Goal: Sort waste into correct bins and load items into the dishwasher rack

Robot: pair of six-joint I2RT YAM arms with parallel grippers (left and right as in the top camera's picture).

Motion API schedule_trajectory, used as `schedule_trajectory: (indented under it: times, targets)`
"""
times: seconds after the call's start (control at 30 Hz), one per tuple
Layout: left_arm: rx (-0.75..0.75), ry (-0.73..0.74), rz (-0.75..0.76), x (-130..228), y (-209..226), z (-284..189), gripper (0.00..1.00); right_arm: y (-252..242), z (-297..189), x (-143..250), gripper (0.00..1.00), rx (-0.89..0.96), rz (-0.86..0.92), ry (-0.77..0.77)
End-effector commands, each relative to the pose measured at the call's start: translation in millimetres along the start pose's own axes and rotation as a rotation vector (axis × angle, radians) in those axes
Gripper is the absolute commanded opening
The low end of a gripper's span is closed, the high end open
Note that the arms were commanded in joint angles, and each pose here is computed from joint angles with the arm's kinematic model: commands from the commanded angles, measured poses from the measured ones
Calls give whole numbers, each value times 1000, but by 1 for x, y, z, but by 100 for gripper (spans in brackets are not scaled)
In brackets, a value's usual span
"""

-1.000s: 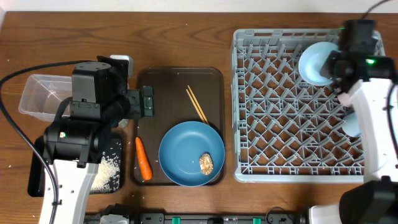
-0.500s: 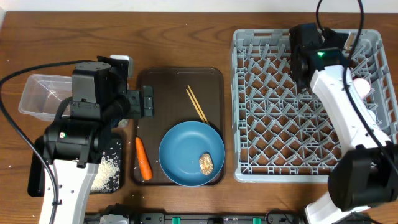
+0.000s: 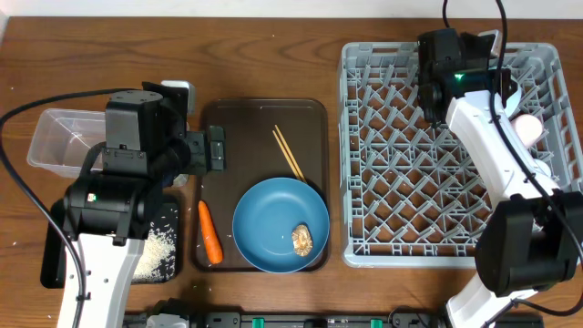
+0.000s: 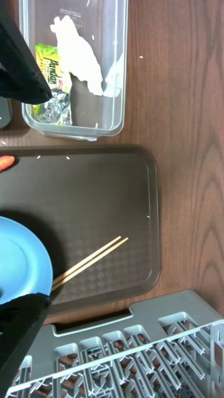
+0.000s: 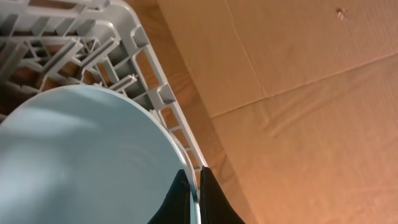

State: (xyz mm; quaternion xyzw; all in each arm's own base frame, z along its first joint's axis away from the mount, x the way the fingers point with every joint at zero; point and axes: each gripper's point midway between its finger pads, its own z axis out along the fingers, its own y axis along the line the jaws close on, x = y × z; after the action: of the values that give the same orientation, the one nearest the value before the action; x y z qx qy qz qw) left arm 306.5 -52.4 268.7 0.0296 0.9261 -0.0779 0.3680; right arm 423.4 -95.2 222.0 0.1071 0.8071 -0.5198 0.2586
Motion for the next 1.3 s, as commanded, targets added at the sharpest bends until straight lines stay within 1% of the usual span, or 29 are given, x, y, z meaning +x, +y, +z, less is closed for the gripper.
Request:
schedule_trajectory:
  times: [0.0,0.23,0.47,0.9,1.0,1.07,1.2,1.27]
  targets:
    - [7,-17,-7,-6,-1,-5,98,12,-6,-1,1,-6,-60,-12]
    - [7,-17,-8,-6,-1,-5,98,38,-9,2,1,-19,-123,-17]
    - [7,-17,-7,-7,-1,-5,98,66,-6,11,1,-9,-245,-10]
    - [7,-17,-7,-7,-1,-5,98,49,-19,-2,1,18,-185,-54]
    - [7,-17,-7,-7,-1,-5,98,50,-25,-5,1,22,-213,-70]
    - [7,-17,-8,-7,-1,-5,98,46,-31,-8,1,57,-245,-85]
    - [7,-17,-7,-7,-1,-5,98,32,-35,-17,1,153,-256,-106]
    - [7,-17,-8,-7,-1,-5,98,29,-35,-20,1,169,-283,-105]
